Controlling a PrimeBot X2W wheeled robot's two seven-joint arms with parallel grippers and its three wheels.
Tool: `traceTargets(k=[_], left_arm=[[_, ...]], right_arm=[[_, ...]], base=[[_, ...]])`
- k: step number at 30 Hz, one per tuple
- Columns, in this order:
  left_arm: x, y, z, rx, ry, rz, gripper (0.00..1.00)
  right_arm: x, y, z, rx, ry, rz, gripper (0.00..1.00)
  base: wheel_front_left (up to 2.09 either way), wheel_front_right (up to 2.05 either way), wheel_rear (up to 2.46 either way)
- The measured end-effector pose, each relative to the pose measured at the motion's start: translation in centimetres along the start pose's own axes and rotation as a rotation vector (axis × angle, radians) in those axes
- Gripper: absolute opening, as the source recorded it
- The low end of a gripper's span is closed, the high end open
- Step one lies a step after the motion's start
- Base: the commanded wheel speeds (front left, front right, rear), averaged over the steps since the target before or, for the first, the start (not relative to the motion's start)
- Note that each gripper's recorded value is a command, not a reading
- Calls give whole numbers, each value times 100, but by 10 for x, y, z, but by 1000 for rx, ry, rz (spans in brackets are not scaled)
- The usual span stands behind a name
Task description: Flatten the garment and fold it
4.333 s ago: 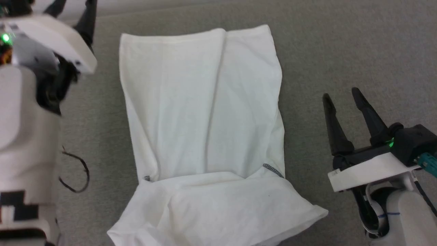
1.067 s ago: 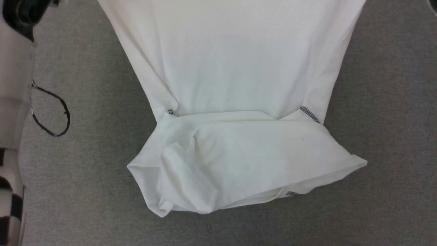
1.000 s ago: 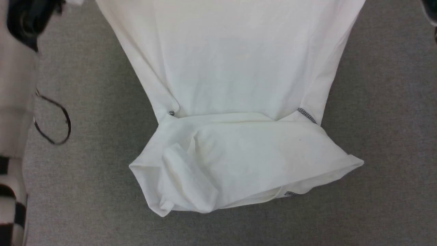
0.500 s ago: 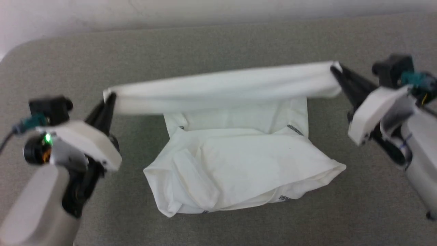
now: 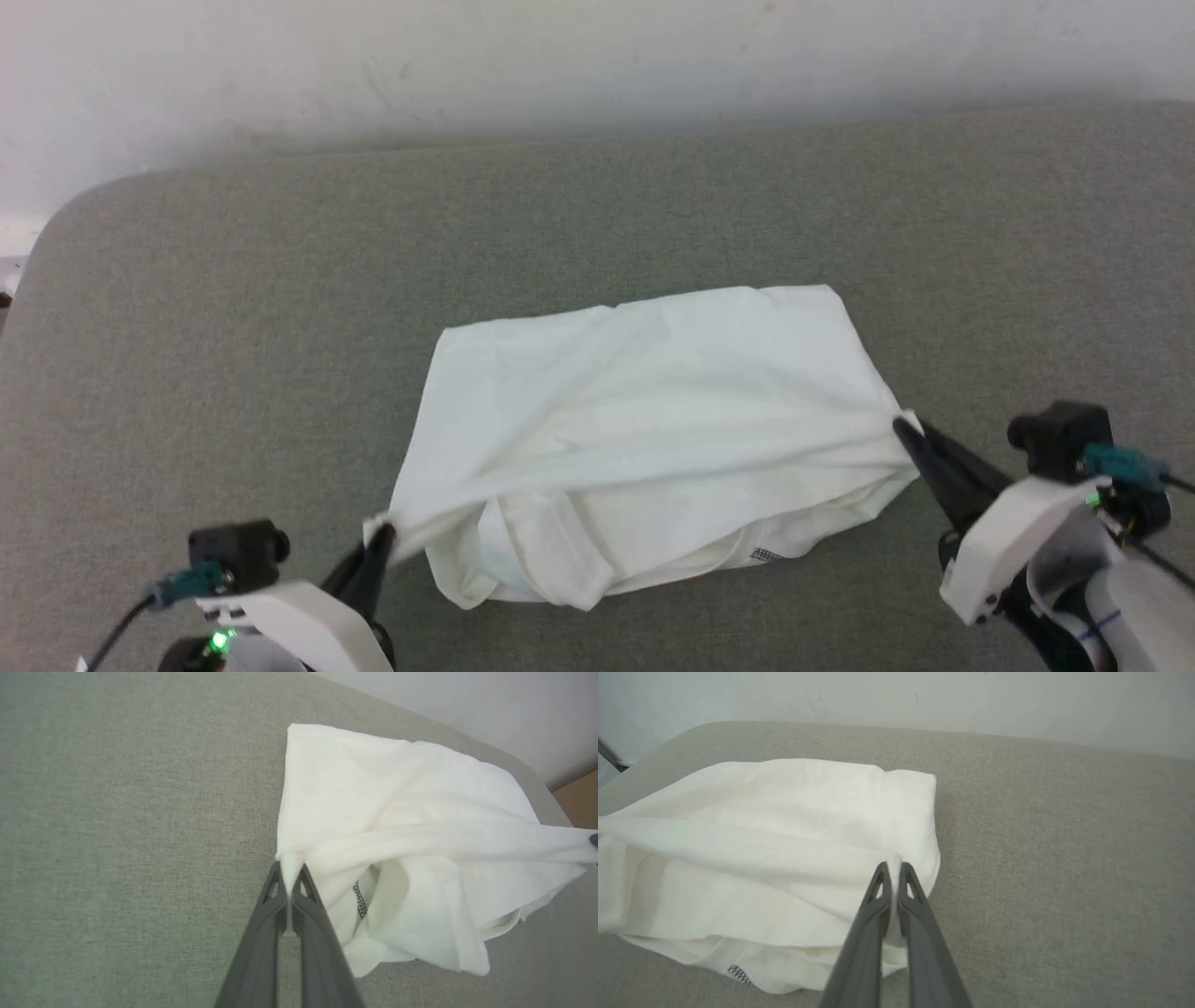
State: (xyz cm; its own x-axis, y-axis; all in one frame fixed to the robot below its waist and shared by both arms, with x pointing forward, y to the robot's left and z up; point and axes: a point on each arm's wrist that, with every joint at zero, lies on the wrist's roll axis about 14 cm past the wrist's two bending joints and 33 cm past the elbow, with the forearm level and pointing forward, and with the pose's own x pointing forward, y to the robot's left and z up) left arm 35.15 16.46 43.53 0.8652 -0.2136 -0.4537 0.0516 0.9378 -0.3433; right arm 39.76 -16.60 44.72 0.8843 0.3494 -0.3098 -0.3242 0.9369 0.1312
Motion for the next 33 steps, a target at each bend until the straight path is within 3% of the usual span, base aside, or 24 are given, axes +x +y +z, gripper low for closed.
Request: traceTargets(k=[4, 5, 7, 8, 9, 10, 11, 12, 13, 18, 24, 33], left_arm=[[-5, -2, -26, -26, 54, 11, 0], [-6, -2, -32, -32, 68, 14, 0], [-6, -2, -42, -45, 80, 18, 0], [-6, -3, -47, -57, 86, 17, 0], [-7, -4, -53, -68, 101, 15, 0], [-7, -5, -57, -73, 110, 17, 18], [-7, -4, -58, -86, 100, 24, 47], [-7, -4, -59, -96, 93, 28, 97], [-7, -4, -60, -96, 91, 28, 100], [-8, 3, -41, -80, -33, 54, 100], [-18, 16, 13, -25, -304, 109, 100], [-44, 14, 82, 51, -585, 139, 100]], right_arm=[[-17, 5, -18, 53, 19, -34, 0], [-20, 4, -22, 61, 22, -47, 9], [-28, 5, -31, 89, 34, -69, 39], [-31, 6, -36, 100, 41, -77, 47], [-35, 6, -41, 106, 50, -87, 66], [-38, 7, -45, 117, 57, -96, 93], [-41, 8, -48, 128, 59, -104, 100], [-44, 10, -51, 130, 61, -106, 100], [-46, 11, -53, 135, 63, -110, 100], [-59, 16, -51, 158, 32, -128, 100], [-71, 5, -7, 213, -147, -183, 100], [-69, -37, -3, 212, -35, -253, 100]], base=[[0, 0, 0], [0, 0, 0], [0, 0, 0], [0, 0, 0], [0, 0, 0], [0, 0, 0], [0, 0, 0], [0, 0, 0], [0, 0, 0], [0, 0, 0], [0, 0, 0], [0, 0, 0]])
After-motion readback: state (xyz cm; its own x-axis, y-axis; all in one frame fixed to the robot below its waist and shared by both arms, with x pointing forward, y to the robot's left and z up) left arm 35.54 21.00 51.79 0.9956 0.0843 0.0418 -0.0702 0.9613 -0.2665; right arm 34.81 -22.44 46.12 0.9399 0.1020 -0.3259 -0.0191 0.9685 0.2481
